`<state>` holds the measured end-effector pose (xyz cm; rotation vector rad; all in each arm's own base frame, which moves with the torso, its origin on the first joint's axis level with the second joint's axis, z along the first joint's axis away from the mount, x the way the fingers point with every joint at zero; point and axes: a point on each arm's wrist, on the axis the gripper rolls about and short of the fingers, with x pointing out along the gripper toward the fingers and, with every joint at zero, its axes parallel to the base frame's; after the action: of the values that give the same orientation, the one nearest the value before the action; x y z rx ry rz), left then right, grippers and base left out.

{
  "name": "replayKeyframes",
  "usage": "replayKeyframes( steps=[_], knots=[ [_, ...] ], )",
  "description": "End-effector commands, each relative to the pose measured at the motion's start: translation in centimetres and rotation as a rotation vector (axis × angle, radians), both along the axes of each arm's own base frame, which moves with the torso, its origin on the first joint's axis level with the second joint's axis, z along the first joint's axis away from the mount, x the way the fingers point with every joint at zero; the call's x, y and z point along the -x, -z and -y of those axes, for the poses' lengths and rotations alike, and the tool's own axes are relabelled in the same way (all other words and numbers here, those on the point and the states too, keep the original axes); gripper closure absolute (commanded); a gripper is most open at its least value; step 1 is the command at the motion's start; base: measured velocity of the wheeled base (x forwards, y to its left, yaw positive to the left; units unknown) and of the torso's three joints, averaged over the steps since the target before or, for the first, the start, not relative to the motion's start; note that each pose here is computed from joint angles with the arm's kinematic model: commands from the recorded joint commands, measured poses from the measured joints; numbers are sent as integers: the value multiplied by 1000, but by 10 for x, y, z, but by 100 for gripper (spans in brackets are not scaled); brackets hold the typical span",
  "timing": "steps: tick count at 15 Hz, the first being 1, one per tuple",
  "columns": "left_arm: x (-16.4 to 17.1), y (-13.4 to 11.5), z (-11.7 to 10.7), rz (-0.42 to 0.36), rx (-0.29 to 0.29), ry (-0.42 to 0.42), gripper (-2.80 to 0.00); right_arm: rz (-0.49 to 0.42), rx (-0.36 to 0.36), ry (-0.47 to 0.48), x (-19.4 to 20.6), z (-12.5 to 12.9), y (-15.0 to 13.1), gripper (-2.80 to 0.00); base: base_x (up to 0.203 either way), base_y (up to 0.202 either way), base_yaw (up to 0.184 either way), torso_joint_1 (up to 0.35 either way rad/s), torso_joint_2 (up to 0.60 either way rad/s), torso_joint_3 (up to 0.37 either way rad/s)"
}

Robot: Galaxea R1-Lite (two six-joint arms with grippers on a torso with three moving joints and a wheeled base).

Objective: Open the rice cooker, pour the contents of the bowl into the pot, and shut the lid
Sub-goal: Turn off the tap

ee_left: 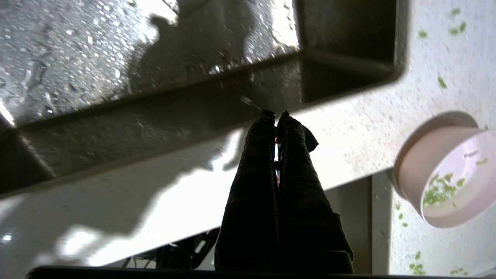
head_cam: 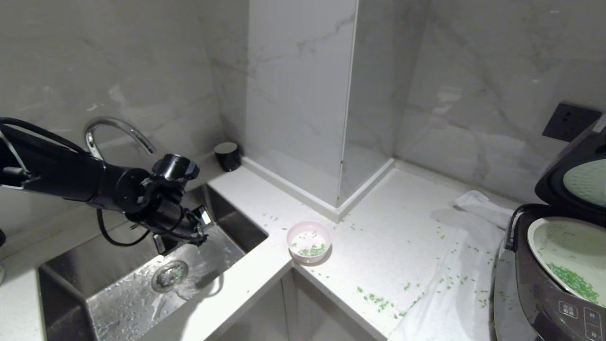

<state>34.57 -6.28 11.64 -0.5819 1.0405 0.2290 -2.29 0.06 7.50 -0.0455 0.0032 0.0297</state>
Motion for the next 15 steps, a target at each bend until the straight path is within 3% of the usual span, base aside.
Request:
replayKeyframes(
  steps=[1,7,15],
  knots=[
    [4,-2,-29,12,-9,-60,0,-1,0,-1,0,0,0,0,0,0,0,0,0,0],
    [-5,9,-79,-6,-60,-136,0,-1,0,-1,0,0,0,0,0,0,0,0,0,0],
    [-47,23,-135,30,-82,-244,0,-1,0,-1,0,0,0,0,0,0,0,0,0,0]
  ],
)
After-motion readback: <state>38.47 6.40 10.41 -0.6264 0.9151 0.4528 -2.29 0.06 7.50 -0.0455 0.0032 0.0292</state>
